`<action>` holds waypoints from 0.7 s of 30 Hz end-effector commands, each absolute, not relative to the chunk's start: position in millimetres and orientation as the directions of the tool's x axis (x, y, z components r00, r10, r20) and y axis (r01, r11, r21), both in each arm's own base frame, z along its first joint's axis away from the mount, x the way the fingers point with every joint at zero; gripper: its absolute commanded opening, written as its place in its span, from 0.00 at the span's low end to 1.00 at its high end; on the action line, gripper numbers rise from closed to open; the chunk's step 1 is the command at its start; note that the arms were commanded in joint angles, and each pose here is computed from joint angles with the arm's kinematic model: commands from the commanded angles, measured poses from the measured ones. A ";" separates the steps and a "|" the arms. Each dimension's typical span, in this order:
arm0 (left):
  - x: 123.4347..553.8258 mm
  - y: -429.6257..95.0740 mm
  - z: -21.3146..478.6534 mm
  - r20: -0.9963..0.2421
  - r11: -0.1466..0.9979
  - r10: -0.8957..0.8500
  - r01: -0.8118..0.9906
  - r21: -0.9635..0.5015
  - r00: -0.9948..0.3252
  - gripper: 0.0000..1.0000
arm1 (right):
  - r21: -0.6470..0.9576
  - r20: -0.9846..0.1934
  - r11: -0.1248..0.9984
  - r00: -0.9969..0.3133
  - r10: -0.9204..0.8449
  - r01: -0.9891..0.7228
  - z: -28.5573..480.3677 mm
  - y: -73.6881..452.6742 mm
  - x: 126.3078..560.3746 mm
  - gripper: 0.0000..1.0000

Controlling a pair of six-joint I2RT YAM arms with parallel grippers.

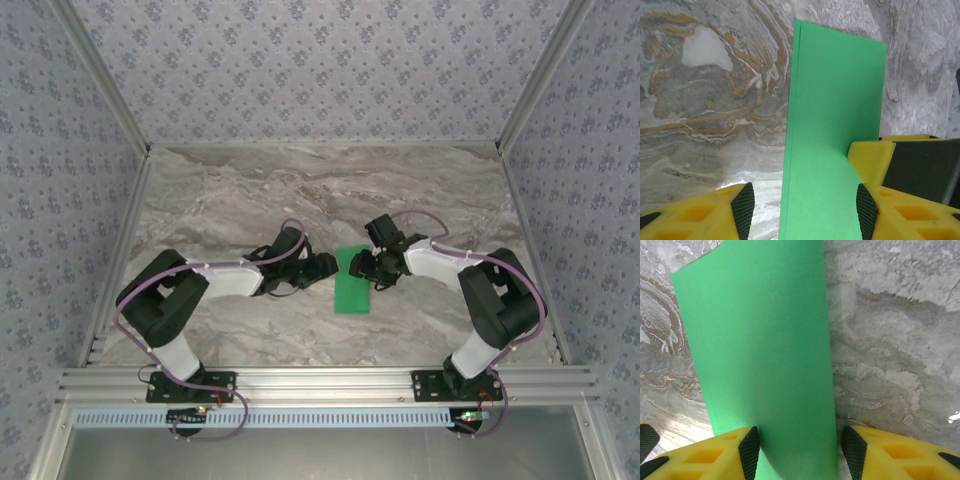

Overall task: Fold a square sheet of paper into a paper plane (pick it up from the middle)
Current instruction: Fold the square sheet of paper at the center of the table, then hold the square sheet of paper at the center of the table.

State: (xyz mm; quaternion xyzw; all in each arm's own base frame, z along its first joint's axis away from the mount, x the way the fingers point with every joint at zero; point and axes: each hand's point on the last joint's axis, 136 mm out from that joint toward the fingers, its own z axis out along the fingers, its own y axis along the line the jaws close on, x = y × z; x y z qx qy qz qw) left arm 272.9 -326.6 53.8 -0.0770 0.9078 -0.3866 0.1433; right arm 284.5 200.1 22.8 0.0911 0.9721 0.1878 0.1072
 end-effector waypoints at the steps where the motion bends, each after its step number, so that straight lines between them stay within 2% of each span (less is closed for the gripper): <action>1: 285.5 -328.3 69.3 -0.250 0.679 -0.290 -0.014 -0.734 -0.924 0.57 | 0.190 -0.155 0.960 -0.959 0.237 0.206 -10.9 160.1 269.8 0.55; 9: 290.3 -316.6 71.4 -0.230 0.665 -0.317 -0.043 -0.746 -0.920 0.51 | 0.089 -0.101 0.976 -0.973 0.206 0.198 -32.7 145.7 253.6 0.56; 21: 298.5 -287.1 87.2 -0.255 0.653 -0.330 -0.025 -0.757 -0.909 0.49 | 0.007 -0.022 0.985 -0.984 0.174 0.174 -54.4 140.2 243.2 0.57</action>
